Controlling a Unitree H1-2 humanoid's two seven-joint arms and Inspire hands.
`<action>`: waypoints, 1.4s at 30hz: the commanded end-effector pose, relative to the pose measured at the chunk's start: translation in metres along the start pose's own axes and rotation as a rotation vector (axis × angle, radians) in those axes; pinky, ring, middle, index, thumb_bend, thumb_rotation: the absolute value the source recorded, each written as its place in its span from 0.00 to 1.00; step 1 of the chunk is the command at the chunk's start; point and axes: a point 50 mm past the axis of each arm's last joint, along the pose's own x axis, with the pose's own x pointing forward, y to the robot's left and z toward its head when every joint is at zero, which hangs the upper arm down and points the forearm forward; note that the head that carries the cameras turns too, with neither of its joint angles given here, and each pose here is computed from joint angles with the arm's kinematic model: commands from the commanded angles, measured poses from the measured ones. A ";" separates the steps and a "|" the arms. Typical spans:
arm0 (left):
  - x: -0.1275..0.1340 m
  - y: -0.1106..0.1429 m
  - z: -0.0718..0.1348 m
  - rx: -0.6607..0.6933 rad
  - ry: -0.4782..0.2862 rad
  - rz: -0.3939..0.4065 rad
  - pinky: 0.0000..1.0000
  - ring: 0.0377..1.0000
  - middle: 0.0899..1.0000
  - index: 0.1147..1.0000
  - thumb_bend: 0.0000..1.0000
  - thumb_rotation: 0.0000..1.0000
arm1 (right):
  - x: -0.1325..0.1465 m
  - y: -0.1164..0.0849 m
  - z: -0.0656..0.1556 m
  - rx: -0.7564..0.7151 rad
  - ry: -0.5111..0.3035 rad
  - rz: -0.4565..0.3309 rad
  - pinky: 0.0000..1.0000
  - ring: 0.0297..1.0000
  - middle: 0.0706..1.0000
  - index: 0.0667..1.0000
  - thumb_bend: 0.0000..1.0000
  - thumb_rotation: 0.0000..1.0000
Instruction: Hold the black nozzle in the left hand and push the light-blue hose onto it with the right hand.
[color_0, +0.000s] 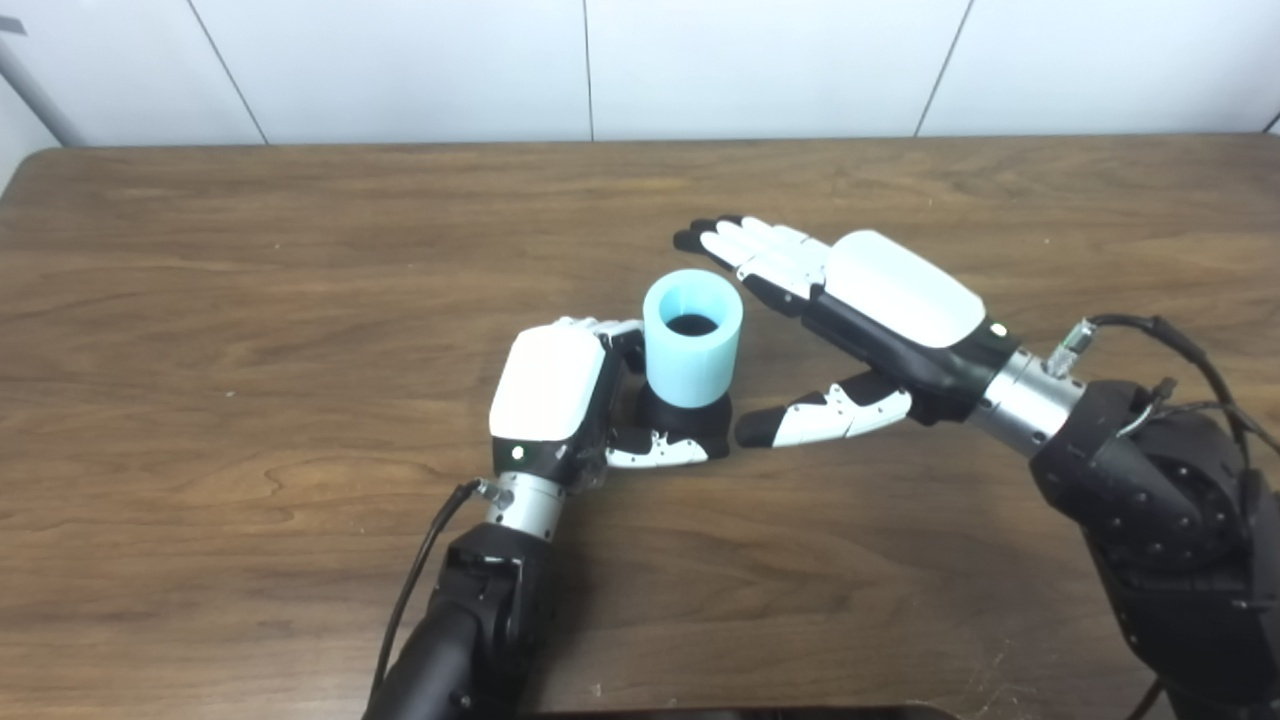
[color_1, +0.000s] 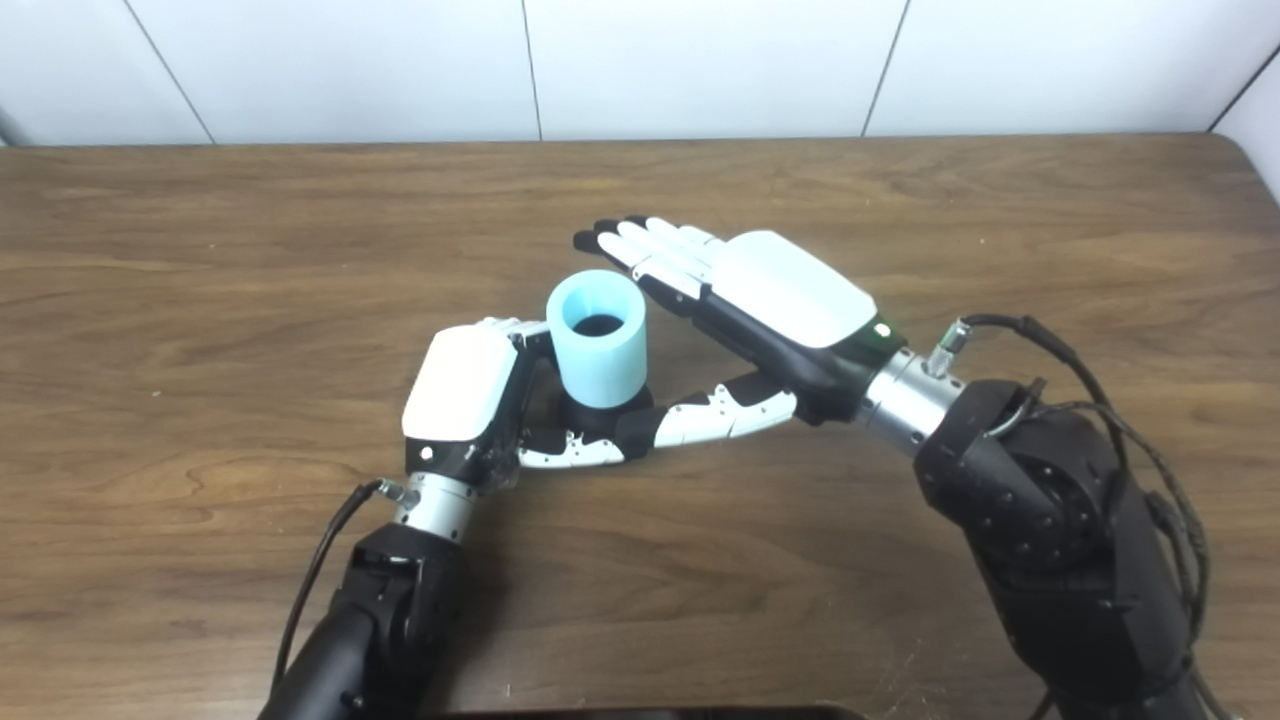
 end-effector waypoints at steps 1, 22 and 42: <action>-0.001 0.001 -0.009 0.060 0.016 -0.032 0.84 0.73 0.70 0.68 0.89 0.22 | -0.002 -0.007 -0.001 -0.010 -0.006 -0.049 0.94 1.00 1.00 1.00 0.55 1.00; 0.011 0.055 -0.013 0.109 -0.011 0.008 0.88 0.84 0.81 0.80 1.00 0.35 | 0.002 0.001 -0.011 0.001 0.043 -0.077 0.98 1.00 1.00 1.00 0.57 1.00; -0.006 0.141 -0.056 0.000 0.034 0.013 0.96 0.92 0.91 0.91 1.00 0.40 | -0.017 0.015 -0.036 0.141 0.203 -0.179 0.91 0.96 0.97 0.98 0.51 1.00</action>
